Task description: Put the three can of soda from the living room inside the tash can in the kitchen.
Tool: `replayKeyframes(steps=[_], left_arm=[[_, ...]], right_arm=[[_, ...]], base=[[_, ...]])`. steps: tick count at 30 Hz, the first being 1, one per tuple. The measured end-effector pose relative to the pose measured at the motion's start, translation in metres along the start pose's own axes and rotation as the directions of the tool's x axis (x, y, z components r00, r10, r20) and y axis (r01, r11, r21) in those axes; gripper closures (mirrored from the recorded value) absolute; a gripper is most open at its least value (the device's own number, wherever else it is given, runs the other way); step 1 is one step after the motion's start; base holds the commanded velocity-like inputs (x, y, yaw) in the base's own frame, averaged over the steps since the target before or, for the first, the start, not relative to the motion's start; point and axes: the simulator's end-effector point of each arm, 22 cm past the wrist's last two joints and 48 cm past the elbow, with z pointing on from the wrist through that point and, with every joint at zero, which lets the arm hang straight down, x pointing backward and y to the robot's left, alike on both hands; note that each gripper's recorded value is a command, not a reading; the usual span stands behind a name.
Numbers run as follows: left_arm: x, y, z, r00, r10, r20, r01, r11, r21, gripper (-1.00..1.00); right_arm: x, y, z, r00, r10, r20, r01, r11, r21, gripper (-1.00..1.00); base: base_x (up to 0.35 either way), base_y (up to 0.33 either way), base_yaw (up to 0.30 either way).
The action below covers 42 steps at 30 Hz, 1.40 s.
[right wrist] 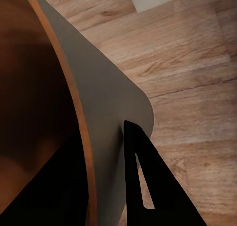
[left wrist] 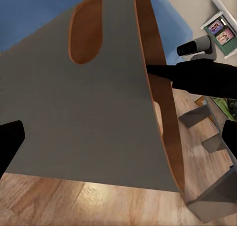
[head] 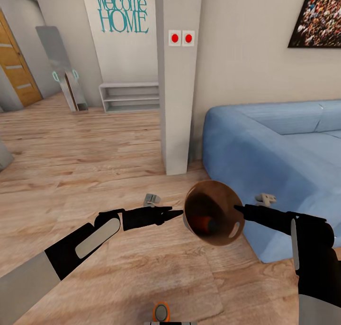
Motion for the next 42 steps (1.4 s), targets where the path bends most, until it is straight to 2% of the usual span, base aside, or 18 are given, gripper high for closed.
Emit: replayKeyframes(steps=[34,42], left_arm=[[0.0008,-0.0019,0.0003,1.0,-0.002,-0.002,0.002,1.0,0.006,-1.0],[0.0009,-0.0013,0.0003,1.0,-0.004,-0.002,0.004,1.0,0.005,-1.0]], right_arm=[[0.0003,0.0014,0.0007,1.0,0.003,0.001,-0.003,1.0,-0.004,1.0],[0.0004,0.0008,0.0006,1.0,0.001,0.001,-0.001,1.0,-0.001,1.0]], base=[[0.0,0.0,0.0],[0.0,-0.243,0.0]])
